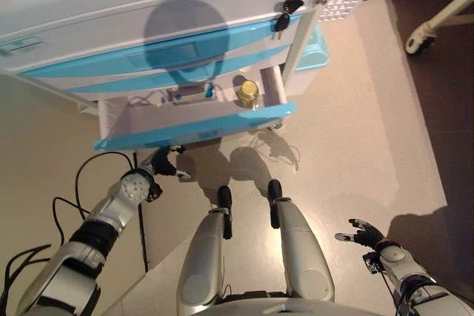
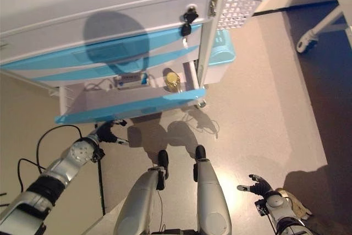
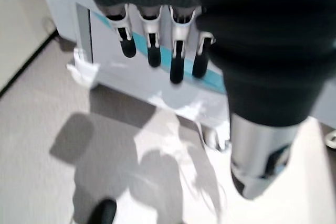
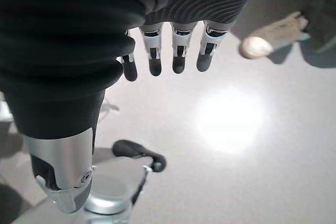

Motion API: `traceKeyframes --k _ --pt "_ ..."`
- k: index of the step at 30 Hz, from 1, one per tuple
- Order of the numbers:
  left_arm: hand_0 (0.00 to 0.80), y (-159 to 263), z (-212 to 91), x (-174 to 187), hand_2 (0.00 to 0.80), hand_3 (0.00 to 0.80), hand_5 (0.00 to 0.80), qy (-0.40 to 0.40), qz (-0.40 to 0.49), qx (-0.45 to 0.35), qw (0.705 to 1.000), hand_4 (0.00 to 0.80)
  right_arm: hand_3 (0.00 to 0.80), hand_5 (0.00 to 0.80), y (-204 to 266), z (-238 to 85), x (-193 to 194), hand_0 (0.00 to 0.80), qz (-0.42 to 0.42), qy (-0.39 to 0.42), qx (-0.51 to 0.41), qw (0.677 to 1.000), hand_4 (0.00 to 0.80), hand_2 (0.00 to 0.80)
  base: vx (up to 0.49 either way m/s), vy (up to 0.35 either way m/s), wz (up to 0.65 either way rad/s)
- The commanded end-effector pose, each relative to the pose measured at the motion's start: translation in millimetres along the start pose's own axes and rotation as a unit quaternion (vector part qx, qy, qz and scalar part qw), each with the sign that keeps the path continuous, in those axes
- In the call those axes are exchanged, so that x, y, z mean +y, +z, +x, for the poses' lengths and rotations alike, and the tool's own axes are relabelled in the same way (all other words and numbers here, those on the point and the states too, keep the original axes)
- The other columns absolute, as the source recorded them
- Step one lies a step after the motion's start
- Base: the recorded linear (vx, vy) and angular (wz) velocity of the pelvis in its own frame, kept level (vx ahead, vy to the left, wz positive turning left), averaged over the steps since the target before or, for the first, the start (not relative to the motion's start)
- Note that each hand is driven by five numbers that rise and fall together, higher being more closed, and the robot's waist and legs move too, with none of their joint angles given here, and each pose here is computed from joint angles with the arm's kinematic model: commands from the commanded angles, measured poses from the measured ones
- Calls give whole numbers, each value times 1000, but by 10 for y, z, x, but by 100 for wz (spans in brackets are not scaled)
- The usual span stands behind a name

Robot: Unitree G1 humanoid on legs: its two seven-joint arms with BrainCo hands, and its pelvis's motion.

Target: Open the drawer and pick up the medicine

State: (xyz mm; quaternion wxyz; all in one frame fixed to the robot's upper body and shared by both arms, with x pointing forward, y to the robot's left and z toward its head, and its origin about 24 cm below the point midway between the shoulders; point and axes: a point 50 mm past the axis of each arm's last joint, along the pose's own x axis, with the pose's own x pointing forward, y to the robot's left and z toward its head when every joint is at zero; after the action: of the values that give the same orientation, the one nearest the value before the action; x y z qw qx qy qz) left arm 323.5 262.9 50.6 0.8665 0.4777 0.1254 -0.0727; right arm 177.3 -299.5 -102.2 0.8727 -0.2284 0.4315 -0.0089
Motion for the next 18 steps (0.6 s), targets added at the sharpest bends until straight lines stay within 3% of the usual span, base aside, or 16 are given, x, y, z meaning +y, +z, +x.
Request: traceKeyframes --k 1,6,18 --pt "0 121 38 647 0 0 0 136 49 -11 989 0 0 0 -318 -103 90 0 -20 21 37 999 0 0 -8 21 -20" --pt "0 124 36 924 0 0 0 205 38 1 978 0 0 0 -330 -101 219 0 -22 41 36 998 0 0 1 27 -29" --pt "0 9 -94 1349 0 0 0 267 -3 21 963 0 0 0 -325 -88 321 0 -24 58 40 997 0 0 4 29 -14"
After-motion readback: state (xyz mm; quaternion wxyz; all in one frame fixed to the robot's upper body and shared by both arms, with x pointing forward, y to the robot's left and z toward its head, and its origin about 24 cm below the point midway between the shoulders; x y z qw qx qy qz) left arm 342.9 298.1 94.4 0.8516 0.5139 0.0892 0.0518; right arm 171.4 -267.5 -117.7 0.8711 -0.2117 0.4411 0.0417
